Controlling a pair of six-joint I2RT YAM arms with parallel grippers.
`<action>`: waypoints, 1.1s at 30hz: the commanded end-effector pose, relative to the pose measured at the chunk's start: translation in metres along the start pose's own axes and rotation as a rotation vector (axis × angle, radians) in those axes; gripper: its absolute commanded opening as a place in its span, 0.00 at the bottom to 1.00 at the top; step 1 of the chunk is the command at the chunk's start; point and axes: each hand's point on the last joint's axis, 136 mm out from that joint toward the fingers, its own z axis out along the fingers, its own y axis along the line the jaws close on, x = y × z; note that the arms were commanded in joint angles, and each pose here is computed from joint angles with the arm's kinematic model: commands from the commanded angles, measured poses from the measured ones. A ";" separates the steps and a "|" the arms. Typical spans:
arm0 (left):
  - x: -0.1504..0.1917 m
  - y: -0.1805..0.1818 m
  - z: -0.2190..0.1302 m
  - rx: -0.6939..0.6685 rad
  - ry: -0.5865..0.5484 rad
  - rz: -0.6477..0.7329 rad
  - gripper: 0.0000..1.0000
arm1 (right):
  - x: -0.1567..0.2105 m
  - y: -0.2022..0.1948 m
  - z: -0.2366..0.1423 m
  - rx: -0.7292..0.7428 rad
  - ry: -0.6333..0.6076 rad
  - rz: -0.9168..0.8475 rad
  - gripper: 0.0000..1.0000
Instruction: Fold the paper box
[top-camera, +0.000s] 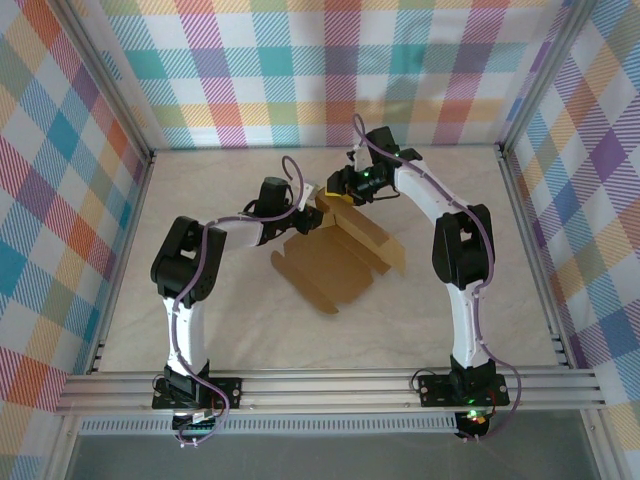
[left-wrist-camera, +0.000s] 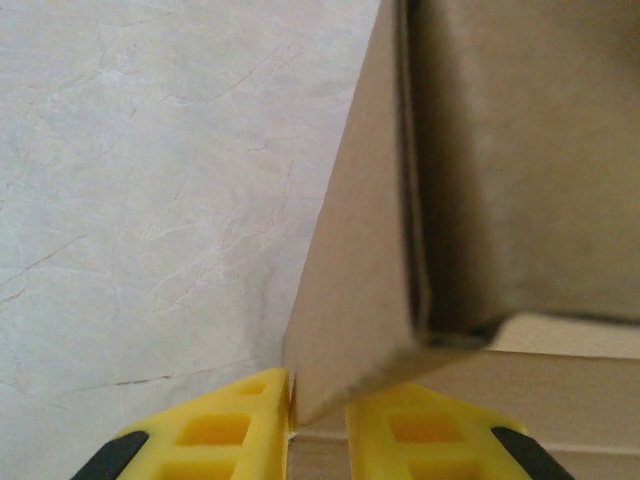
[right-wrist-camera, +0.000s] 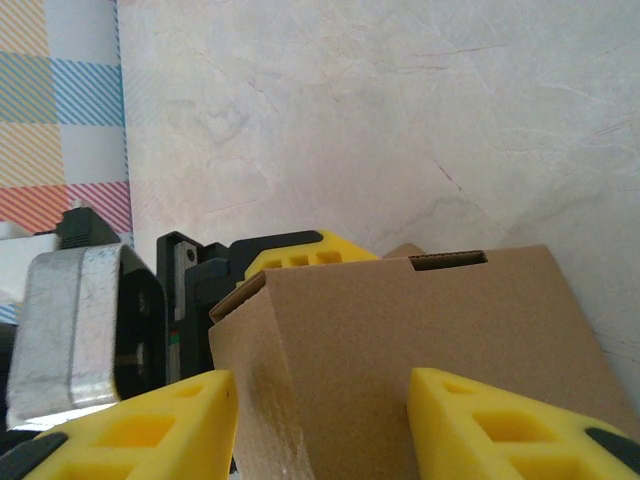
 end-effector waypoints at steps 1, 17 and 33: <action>-0.004 0.003 0.006 -0.007 -0.019 -0.013 0.22 | 0.012 -0.007 0.016 -0.027 0.059 0.036 0.48; -0.007 -0.002 0.014 0.024 -0.023 -0.049 0.19 | 0.025 -0.016 0.025 -0.092 0.103 0.085 0.44; -0.004 -0.007 0.011 0.030 -0.012 -0.028 0.27 | 0.032 -0.039 0.022 -0.006 0.094 -0.021 0.38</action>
